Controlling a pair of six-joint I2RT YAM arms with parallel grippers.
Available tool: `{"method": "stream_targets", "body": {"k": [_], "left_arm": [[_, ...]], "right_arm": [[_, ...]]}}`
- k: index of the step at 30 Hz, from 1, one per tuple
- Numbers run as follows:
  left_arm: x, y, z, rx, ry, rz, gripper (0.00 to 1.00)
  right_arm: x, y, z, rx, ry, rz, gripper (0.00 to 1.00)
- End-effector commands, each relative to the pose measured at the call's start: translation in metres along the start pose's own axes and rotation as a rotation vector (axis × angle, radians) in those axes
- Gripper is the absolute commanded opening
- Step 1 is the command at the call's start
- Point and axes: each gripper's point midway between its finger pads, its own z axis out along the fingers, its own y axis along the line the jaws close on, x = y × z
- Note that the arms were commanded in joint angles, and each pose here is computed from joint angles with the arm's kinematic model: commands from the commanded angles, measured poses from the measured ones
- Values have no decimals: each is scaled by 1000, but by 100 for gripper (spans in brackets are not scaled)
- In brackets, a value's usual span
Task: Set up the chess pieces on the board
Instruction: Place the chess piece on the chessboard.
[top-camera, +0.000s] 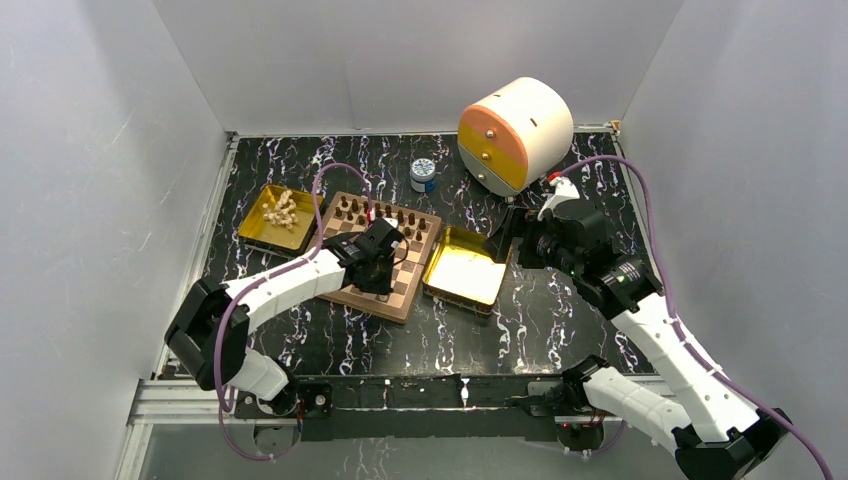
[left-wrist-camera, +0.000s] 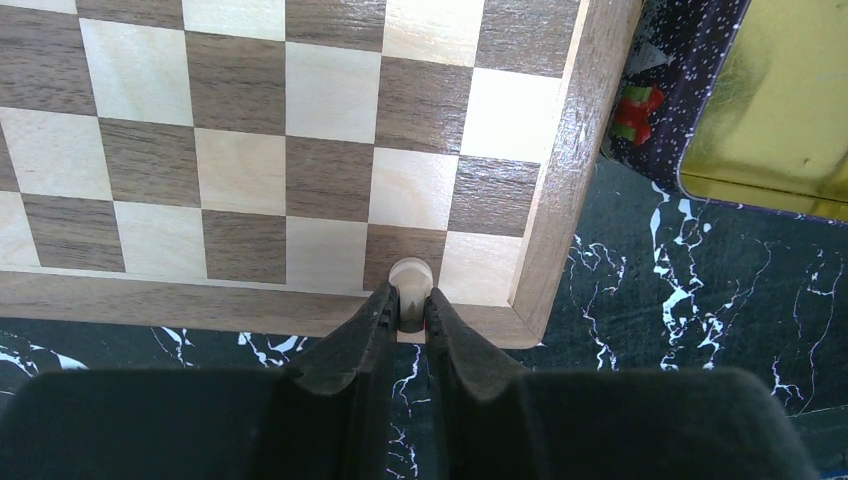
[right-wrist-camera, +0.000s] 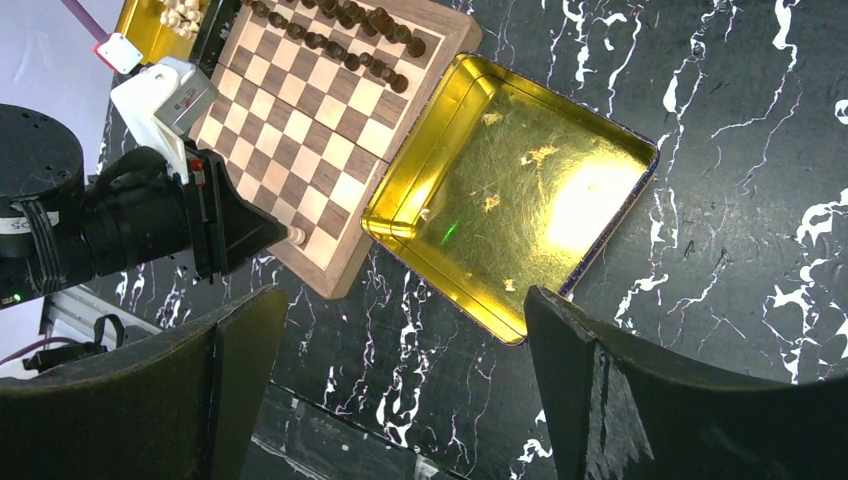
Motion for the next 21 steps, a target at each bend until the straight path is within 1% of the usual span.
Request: {"method": "stream_targets", "body": {"k": [1, 9, 16, 21], "left_arm": [[4, 5, -4, -18, -1, -2, 17], [0, 5, -7, -22, -9, -1, 22], [-6, 1, -10, -8, -25, -6, 36], [-25, -5, -21, 7, -80, -30, 39]], "right_arm": [[-7, 2, 0, -13, -37, 2, 99], [-5, 2, -2, -12, -35, 5, 98], [-3, 2, -3, -18, -34, 12, 99], [-4, 2, -3, -20, -41, 12, 99]]}}
